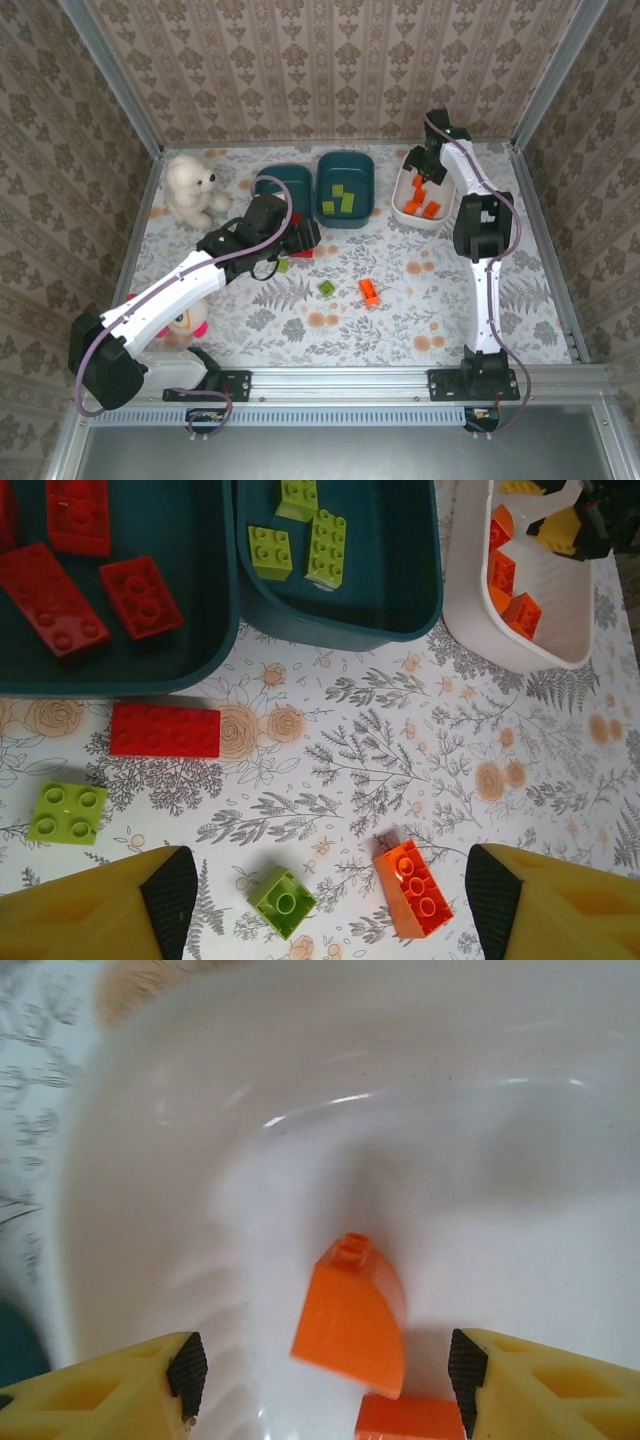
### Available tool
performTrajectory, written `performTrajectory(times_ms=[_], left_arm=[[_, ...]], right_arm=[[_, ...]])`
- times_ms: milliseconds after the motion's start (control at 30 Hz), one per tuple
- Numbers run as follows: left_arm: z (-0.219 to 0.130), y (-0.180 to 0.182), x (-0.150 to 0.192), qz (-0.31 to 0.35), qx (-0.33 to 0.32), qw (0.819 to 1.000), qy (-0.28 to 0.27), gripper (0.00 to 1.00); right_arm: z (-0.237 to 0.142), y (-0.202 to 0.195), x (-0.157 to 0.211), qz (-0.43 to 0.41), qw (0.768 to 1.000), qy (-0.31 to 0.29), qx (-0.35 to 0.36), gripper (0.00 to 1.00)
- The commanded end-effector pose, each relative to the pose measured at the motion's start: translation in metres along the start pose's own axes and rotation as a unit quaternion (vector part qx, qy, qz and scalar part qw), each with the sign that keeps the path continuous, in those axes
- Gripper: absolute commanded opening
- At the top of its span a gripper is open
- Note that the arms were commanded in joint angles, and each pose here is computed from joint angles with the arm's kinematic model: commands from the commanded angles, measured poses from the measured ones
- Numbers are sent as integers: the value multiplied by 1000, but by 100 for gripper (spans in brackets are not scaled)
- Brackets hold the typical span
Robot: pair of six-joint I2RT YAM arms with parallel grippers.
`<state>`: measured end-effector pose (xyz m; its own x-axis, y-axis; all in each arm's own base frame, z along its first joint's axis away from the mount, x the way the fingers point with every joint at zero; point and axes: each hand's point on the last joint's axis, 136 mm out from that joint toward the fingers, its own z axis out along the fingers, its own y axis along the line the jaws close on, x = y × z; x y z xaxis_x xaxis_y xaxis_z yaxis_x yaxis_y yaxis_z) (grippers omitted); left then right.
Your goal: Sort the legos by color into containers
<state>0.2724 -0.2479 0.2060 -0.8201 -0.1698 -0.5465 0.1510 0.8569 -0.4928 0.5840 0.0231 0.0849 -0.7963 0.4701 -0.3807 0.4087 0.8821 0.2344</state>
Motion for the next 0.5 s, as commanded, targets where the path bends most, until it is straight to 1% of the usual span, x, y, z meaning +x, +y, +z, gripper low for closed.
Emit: performTrajectory(times_ms=[0, 100, 200, 267, 333, 433, 467], left_arm=[[-8, -13, -9, 2, 19, 1000, -10, 75], [-13, 2, -6, 1, -21, 1000, 0, 75], [-18, 18, -1, 3, -61, 998, 12, 75], [-19, 24, 2, 2, -71, 997, 19, 76], [-18, 29, 6, 6, -77, 997, 27, 76], [-13, 35, 12, 27, -91, 995, 44, 77], [-11, 37, 13, 36, -94, 994, 51, 79]], right_arm=[[-95, 37, -23, -39, 995, -76, -43, 69], [-144, 57, -16, -67, 989, -118, -62, 69], [-190, 78, 12, -97, 979, -151, -97, 69], [-217, 91, 44, -128, 970, -164, -125, 70], [-234, 96, 81, -153, 964, -165, -145, 71], [-249, 94, 147, -177, 957, -144, -180, 74], [-248, 89, 171, -183, 956, -131, -186, 75]])
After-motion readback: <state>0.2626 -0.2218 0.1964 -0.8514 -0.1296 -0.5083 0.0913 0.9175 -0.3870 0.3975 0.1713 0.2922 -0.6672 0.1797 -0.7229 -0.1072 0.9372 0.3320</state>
